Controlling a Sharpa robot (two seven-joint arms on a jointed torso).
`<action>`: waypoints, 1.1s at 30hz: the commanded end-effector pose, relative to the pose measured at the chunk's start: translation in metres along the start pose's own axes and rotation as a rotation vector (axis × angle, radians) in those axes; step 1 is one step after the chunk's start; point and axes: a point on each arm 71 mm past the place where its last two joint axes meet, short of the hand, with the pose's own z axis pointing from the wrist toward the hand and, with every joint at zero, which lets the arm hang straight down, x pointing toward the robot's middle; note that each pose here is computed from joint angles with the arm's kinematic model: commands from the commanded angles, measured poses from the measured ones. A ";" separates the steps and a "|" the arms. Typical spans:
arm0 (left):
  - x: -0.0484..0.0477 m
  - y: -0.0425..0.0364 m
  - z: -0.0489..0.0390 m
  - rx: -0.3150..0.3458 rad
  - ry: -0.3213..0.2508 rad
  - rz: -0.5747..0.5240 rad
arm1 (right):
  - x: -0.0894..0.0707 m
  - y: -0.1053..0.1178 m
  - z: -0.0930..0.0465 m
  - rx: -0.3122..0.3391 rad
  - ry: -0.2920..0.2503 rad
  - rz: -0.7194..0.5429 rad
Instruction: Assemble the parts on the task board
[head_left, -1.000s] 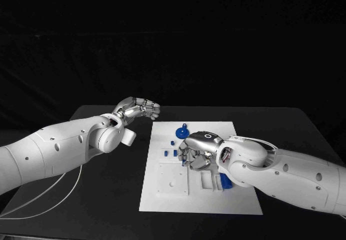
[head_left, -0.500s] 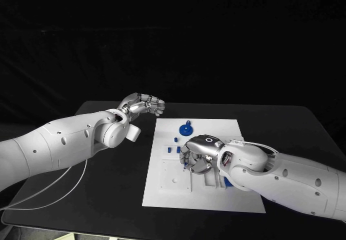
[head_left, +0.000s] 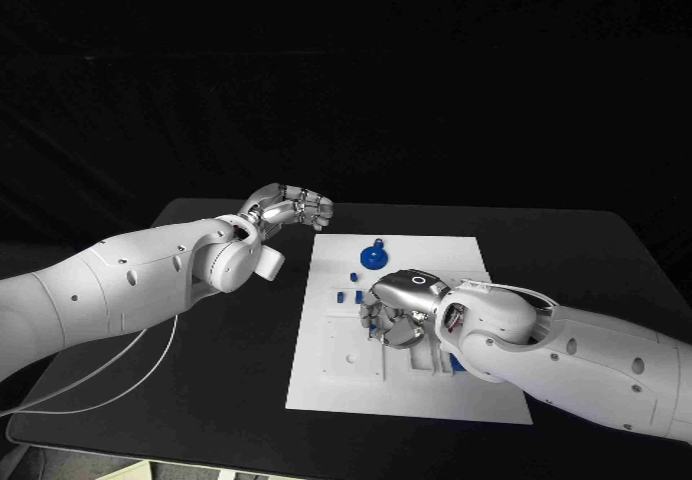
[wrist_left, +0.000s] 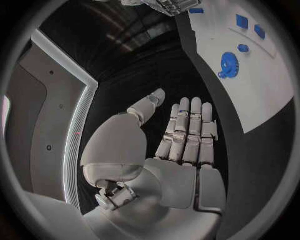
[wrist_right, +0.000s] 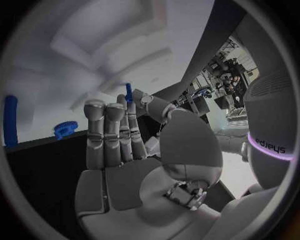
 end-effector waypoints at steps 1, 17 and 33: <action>0.0010 -0.0016 0.0008 0.005 0.007 -0.009 | 0.004 0.003 0.000 -0.010 0.018 -0.008; 0.0007 -0.0015 0.0005 0.004 0.009 -0.010 | 0.008 0.003 0.000 -0.009 0.031 -0.036; 0.0007 -0.0015 0.0006 0.004 0.009 -0.010 | 0.020 0.008 0.002 -0.039 0.084 0.017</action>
